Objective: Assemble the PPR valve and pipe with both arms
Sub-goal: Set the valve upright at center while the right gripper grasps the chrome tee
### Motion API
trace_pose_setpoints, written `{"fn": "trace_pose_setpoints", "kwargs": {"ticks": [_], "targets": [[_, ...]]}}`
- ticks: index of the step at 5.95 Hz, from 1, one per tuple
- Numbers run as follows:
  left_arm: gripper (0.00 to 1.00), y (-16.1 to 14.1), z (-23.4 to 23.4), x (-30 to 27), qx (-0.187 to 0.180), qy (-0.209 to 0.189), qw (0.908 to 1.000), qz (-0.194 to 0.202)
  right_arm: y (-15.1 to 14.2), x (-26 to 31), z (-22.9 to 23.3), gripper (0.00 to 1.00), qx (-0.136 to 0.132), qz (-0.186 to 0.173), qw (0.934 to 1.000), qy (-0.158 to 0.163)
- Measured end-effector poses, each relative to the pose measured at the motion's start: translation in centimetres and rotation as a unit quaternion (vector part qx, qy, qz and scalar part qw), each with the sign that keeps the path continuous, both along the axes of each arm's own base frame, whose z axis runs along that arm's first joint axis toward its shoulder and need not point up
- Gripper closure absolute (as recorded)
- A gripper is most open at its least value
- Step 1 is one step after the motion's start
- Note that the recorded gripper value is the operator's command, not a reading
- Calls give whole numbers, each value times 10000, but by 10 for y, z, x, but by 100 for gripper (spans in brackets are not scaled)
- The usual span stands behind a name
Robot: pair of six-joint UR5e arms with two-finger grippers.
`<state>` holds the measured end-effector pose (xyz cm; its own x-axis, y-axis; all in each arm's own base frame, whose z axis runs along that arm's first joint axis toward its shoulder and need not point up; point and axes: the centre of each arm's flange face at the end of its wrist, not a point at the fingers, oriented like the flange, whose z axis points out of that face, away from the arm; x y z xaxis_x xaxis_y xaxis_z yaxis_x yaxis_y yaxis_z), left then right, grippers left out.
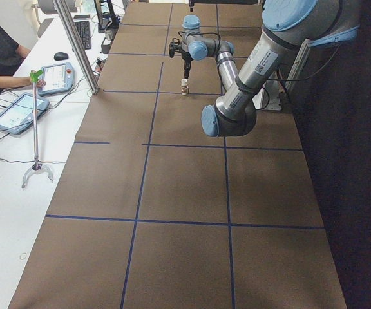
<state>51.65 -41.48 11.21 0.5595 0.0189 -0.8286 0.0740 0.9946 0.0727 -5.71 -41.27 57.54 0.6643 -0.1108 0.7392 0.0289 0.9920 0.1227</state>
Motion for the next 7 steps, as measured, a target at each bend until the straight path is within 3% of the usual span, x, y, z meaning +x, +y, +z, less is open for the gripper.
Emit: {"fn": "trace_pose_setpoints", "kwargs": {"ticks": [2,4,7], "targets": [[7,4,12,-13,2,4,10000,-24,-11,-66,-8,0,197,-287,9990,291],[7,7,11,-18,-73,37,9999,-85,-17,-103,7,1,379,-530,9972,365],[7,14,23,-32,-150,60,9998,-126,-24,-142,21,4,245,-656,9969,353]]}}
